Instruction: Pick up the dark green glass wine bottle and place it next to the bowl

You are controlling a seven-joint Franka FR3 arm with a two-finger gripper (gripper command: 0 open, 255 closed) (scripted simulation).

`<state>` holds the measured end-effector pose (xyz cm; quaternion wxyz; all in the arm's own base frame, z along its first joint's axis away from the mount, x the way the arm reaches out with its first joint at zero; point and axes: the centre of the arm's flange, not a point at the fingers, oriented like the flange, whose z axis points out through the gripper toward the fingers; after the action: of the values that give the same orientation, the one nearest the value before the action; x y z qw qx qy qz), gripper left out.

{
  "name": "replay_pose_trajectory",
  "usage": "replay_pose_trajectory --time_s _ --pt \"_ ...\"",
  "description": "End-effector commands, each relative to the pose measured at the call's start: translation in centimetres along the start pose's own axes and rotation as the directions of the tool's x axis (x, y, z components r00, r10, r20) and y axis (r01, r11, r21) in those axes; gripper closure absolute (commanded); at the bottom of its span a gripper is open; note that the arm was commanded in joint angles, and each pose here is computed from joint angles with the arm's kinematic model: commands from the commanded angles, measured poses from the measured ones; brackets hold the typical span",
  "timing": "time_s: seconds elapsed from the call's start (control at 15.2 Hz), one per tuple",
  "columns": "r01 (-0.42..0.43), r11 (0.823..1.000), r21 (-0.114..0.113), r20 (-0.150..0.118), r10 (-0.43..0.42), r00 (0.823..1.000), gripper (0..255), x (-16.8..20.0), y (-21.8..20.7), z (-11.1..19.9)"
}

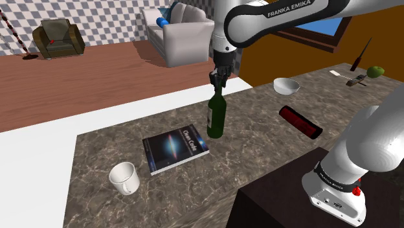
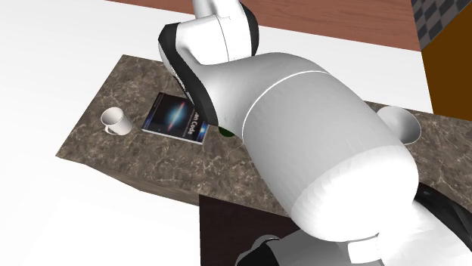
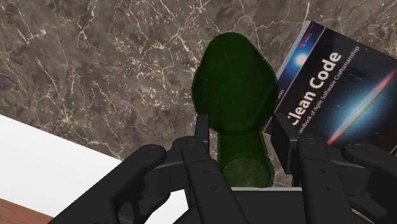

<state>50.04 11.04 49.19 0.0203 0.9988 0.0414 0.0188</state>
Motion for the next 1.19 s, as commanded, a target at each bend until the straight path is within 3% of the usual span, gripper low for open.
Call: replay_pose_trajectory --time_s 0.0,0.4,1.12 --pt "0.000 1.000 0.000 0.000 0.000 1.000 255 0.0 0.0 0.0" --pt "0.000 1.000 0.000 0.000 0.000 1.000 255 0.0 0.0 0.0" --pt "0.000 1.000 0.000 0.000 0.000 1.000 255 0.2 0.2 -5.8"
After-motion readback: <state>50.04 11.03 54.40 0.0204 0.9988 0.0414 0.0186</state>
